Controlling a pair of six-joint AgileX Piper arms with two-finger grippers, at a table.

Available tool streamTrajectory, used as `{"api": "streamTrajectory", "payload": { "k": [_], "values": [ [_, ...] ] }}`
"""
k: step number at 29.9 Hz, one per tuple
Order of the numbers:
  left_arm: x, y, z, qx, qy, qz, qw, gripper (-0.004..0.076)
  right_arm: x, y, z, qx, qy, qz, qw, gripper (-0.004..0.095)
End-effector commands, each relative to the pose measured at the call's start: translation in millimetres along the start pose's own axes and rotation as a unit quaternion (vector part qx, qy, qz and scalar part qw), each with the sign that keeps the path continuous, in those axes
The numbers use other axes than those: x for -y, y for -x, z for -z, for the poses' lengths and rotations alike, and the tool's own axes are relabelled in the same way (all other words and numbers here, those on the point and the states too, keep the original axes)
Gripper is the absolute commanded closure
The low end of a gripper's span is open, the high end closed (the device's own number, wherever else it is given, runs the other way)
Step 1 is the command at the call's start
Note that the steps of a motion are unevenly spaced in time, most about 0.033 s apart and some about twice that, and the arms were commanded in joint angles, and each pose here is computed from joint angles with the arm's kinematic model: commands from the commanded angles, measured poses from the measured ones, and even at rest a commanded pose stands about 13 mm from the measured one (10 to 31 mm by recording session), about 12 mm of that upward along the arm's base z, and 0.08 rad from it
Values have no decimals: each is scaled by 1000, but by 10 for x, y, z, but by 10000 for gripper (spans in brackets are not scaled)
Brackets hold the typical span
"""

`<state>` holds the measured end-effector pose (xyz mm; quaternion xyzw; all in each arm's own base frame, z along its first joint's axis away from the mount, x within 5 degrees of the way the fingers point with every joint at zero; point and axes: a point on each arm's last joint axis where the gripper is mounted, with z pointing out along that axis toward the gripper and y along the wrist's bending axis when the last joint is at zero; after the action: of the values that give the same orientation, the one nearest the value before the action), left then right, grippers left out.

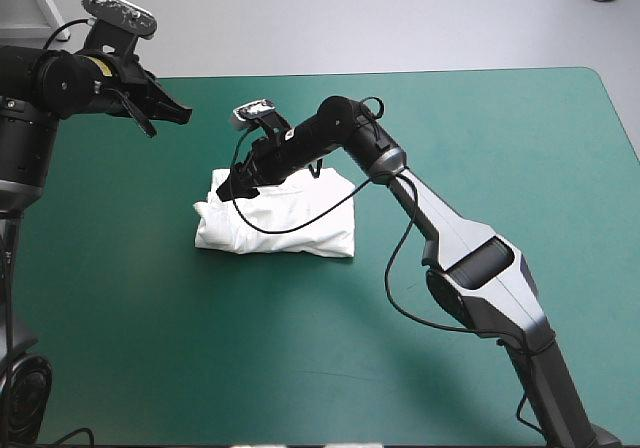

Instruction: Fold the cloth

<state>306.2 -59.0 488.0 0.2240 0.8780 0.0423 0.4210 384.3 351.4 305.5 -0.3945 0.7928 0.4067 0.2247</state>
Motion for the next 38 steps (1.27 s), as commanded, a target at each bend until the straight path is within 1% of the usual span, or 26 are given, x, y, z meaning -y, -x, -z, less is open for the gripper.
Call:
{"api": "streamTrajectory", "payload": {
  "k": [1, 4, 7, 10, 13, 17, 20, 22, 25, 27, 29, 31, 34, 38],
  "values": [
    [-25, 69, 216, 48, 12, 7, 999, 705, -229, 215, 527, 43, 4, 7, 999, 404],
    [-25, 67, 216, 47, 12, 7, 999, 705, -145, 262, 783, 60, -24, -7, 998, 448],
    [-27, 63, 247, 49, 13, 6, 999, 705, -51, 300, 1128, 85, -50, -22, 995, 454],
    [-27, 55, 284, 49, 15, 5, 999, 705, 22, 259, 1454, 92, -90, -35, 991, 454],
    [-28, 57, 295, 52, 15, 5, 999, 705, 63, 103, 1716, 80, -117, -55, 988, 454],
    [-30, 60, 296, 54, 16, 5, 998, 705, 172, -269, 1838, 49, -136, -81, 986, 454],
    [-31, 64, 296, 56, 16, 15, 998, 705, 254, -483, 1840, 78, -151, -105, 980, 454],
    [-31, 64, 296, 56, 16, 17, 998, 705, 302, -610, 1767, 94, -143, -121, 978, 454],
    [-31, 64, 296, 56, 16, 17, 998, 705, 444, -811, 1569, 99, -126, -150, 976, 437],
    [-30, 62, 296, 54, 15, 18, 998, 704, 555, -916, 1472, 98, -134, -169, 971, 385],
    [-30, 62, 296, 55, 15, 22, 998, 704, 667, -992, 1389, 94, -147, -177, 969, 297],
    [-30, 63, 296, 55, 15, 26, 998, 704, 753, -1039, 1308, 84, -146, -185, 968, 242],
    [-30, 63, 296, 56, 15, 30, 998, 705, 843, -1084, 1221, 78, -142, -194, 968, 248],
    [-30, 61, 296, 55, 15, 30, 998, 705, 934, -1140, 1093, 71, -130, -205, 968, 289]
  ]
}}
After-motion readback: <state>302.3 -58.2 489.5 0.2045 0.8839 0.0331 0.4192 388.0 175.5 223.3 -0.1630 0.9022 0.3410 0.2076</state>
